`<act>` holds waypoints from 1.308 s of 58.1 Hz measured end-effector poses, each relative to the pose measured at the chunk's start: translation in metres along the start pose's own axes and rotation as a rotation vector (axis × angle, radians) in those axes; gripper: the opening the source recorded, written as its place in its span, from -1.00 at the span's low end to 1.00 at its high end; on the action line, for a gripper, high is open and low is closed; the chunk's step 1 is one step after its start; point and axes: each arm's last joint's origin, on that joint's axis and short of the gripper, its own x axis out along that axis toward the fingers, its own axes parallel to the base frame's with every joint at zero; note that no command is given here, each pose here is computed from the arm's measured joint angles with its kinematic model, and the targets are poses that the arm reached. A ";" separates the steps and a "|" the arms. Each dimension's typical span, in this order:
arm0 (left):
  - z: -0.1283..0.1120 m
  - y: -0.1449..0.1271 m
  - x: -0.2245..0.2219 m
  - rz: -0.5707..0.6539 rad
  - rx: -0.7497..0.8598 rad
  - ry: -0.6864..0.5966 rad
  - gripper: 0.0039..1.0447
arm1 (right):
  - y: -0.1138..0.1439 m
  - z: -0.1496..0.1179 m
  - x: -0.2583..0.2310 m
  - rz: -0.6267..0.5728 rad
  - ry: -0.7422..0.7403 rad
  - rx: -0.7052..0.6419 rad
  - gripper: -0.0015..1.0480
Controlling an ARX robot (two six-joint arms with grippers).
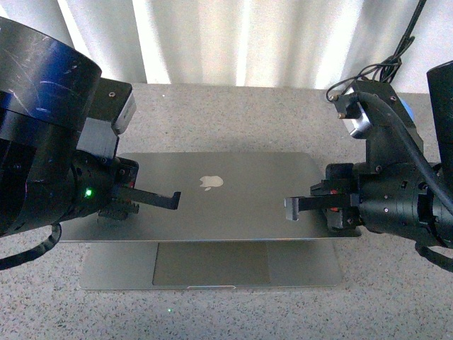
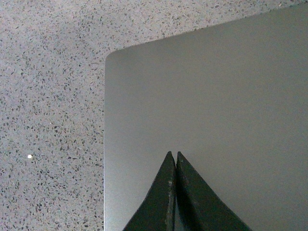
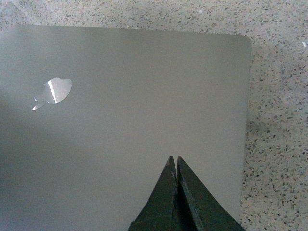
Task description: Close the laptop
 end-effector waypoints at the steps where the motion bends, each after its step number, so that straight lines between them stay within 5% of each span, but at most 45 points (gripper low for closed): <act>1: 0.000 0.000 0.000 0.000 0.000 0.000 -0.94 | 0.000 0.000 0.000 0.000 0.000 0.000 -0.98; 76: -0.022 -0.004 0.013 -0.008 -0.009 0.055 -0.94 | -0.004 -0.025 0.013 0.004 0.043 0.046 -0.98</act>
